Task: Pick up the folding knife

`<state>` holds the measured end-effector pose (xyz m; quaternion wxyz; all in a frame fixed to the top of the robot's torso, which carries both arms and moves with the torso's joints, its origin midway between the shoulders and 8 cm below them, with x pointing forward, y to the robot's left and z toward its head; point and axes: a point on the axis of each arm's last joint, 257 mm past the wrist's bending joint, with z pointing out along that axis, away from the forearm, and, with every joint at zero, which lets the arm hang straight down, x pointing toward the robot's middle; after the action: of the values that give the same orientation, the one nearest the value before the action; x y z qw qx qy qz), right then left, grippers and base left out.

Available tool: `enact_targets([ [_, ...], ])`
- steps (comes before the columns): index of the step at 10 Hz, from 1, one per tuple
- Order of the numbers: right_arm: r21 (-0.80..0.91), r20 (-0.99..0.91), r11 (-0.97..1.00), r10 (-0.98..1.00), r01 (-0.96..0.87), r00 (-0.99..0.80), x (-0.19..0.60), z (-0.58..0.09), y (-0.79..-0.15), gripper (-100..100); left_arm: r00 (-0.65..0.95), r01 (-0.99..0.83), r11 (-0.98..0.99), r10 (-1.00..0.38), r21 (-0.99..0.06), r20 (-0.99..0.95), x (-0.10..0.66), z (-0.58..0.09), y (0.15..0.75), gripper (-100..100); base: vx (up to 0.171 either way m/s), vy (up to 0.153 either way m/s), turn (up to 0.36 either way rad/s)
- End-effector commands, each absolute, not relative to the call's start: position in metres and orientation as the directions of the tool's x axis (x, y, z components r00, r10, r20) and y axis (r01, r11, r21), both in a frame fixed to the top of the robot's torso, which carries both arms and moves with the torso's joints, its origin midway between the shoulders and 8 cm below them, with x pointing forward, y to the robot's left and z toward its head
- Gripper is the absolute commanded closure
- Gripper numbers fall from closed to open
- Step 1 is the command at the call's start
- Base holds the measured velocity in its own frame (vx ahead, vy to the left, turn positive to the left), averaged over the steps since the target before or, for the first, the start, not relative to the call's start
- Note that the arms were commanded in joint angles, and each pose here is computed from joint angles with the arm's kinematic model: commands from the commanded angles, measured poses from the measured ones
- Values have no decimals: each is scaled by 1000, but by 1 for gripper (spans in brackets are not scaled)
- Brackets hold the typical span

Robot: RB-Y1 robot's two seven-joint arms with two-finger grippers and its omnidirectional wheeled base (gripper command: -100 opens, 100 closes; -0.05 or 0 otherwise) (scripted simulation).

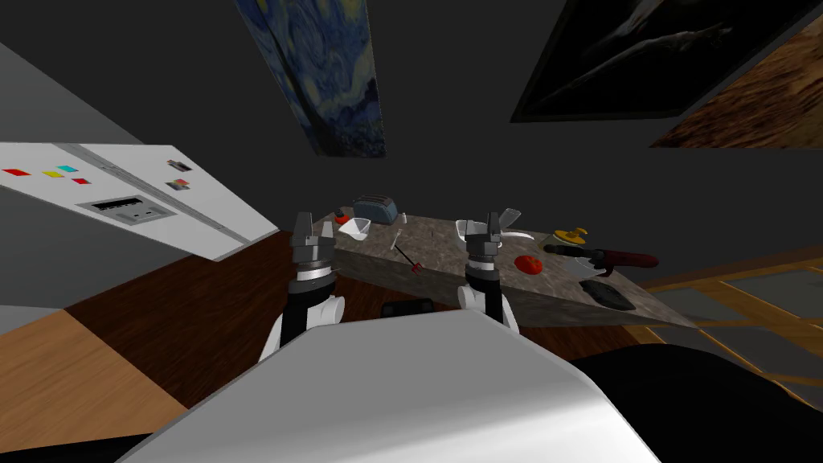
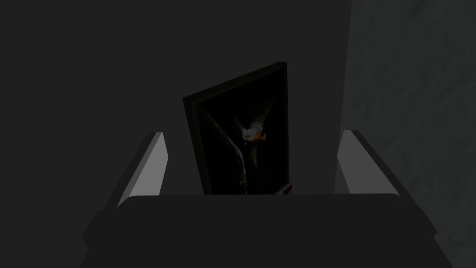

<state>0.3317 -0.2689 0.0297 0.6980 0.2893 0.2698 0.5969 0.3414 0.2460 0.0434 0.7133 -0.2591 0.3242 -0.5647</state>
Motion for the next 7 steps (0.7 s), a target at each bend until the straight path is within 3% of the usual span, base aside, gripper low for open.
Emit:
enact_targets([
  [1,736,-63,132,990,-664,127,335,25,-266,-100,152,638,228,-974,-736,-170,341,43,246,0,-37,41,25],
  [7,802,-209,210,976,-559,66,359,-14,-267,-100,152,638,228,-974,-736,-170,341,43,246,0,-104,104,43],
])
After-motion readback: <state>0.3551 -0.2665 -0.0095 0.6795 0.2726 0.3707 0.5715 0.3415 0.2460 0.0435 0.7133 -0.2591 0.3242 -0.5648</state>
